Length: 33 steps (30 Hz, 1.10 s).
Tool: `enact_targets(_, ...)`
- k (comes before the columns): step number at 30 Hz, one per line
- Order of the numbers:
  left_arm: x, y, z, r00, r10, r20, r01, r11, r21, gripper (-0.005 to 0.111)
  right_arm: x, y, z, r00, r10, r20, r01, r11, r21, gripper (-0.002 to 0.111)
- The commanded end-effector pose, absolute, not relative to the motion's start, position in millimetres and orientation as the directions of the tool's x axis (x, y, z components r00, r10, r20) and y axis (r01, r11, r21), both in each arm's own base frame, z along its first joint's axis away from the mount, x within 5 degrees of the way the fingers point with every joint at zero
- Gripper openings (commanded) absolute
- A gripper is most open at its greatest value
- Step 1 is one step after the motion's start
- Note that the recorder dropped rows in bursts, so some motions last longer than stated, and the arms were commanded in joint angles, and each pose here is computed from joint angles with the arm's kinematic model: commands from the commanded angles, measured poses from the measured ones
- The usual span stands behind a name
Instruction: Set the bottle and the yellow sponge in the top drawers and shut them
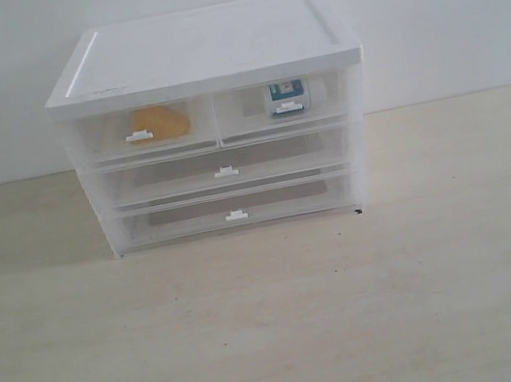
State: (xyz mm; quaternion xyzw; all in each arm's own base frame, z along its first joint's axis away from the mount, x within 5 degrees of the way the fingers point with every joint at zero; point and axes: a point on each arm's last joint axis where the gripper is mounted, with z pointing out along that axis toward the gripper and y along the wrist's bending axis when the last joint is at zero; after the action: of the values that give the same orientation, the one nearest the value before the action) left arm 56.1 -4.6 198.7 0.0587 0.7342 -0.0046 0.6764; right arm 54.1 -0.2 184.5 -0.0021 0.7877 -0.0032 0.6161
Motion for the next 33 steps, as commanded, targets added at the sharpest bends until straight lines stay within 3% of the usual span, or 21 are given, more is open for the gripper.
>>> enact_targets(1, 55.6, -4.4, 194.0, -0.119, 0.058, -0.991, 0.089, 0.995, 0.048, 0.004, 54.0, -0.3, 184.1, -0.233, -0.009, -0.972, 0.001, 1.000, -0.010, 0.000)
enact_targets(12, 54.5, -4.9, 187.5, -0.193, 0.032, -0.981, 0.093, 0.996, 0.014, 0.004, 54.0, -0.3, 184.1, -0.233, -0.009, -0.972, 0.001, 1.000, -0.010, 0.000)
enact_targets(33, 54.5, -4.9, 187.4, -0.195, 0.032, -0.980, 0.093, 0.996, 0.014, 0.004, 54.0, -0.3, 184.1, -0.233, -0.009, -0.972, 0.001, 1.000, -0.010, 0.000)
